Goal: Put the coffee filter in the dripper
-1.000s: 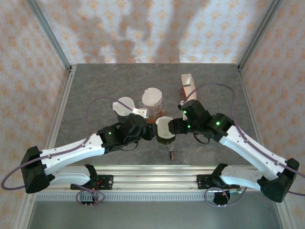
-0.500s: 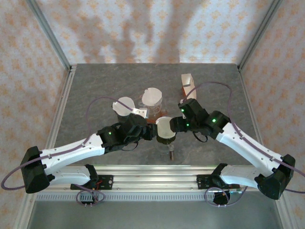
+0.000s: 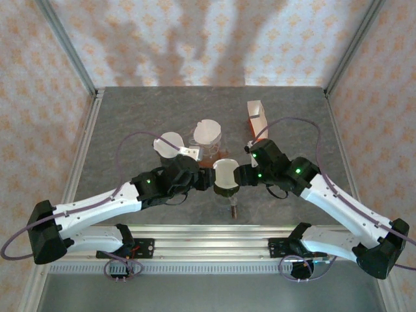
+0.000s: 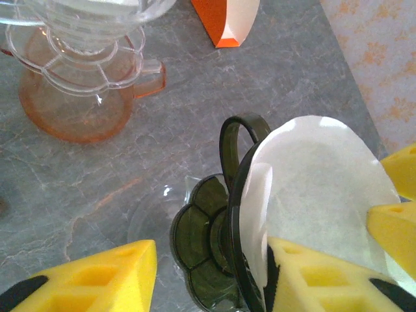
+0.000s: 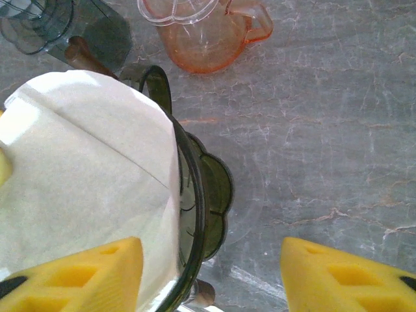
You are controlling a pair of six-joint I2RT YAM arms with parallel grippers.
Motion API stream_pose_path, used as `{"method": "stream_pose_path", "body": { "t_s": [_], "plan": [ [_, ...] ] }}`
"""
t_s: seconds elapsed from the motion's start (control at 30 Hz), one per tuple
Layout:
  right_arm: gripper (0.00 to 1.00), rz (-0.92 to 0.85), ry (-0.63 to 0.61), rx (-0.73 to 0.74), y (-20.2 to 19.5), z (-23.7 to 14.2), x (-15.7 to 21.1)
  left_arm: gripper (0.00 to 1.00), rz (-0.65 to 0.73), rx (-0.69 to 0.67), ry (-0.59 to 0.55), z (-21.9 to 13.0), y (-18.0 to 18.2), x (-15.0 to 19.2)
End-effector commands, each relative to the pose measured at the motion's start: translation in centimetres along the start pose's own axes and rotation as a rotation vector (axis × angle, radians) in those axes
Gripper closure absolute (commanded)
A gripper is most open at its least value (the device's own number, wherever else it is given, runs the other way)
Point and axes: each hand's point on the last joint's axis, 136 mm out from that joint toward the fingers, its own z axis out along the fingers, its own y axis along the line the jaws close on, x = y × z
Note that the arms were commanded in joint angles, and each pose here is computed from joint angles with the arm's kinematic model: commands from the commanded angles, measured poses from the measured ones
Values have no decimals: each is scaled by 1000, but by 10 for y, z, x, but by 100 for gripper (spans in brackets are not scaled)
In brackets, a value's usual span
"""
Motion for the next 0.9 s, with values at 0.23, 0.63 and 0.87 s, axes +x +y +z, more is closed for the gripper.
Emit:
{"method": "stream_pose_path", "body": {
  "t_s": [0.23, 0.63, 0.87],
  "plan": [
    [49, 4, -3, -3, -1, 2, 2, 37, 12, 46, -48, -17, -9, -16],
    [50, 6, 1, 8, -3, 4, 2, 45, 44, 85, 40, -6, -20, 2],
    [51, 9, 0, 21, -5, 4, 2, 60, 35, 43, 51, -1, -8, 10]
  ]
}}
